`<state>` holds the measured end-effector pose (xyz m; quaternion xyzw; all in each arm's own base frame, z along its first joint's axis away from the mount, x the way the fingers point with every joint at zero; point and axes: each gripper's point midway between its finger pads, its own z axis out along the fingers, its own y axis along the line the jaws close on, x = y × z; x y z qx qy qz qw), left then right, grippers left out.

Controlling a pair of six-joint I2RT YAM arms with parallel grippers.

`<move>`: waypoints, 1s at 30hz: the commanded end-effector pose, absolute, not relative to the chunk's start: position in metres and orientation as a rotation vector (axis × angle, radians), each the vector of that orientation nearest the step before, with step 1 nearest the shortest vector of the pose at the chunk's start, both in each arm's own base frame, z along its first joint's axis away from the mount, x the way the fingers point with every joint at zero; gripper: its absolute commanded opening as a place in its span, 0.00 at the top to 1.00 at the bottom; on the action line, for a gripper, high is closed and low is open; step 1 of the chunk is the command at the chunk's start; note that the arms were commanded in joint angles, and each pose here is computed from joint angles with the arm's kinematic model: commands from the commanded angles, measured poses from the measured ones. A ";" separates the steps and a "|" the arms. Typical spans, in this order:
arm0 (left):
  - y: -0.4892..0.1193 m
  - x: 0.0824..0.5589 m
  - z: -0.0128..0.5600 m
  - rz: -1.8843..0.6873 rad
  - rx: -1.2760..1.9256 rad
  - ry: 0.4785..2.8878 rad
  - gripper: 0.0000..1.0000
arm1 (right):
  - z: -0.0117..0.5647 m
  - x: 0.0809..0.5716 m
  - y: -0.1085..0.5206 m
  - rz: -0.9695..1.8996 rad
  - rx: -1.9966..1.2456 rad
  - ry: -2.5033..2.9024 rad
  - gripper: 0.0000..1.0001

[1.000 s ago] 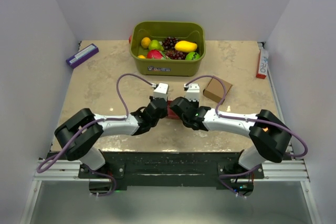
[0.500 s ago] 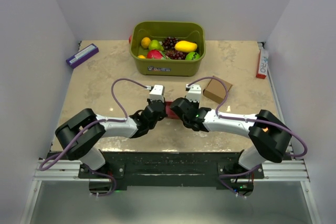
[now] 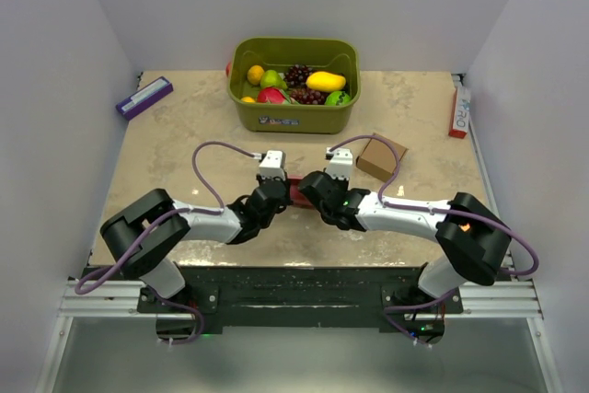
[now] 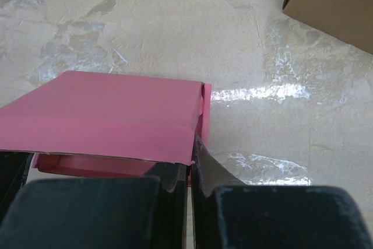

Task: Fold the paper box

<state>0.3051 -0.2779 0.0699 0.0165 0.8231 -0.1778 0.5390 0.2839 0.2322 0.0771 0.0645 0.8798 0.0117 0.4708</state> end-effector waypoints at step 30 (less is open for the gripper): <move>-0.272 0.244 0.017 -0.205 0.174 2.023 1.00 | 0.105 0.206 0.217 0.361 0.024 2.244 0.30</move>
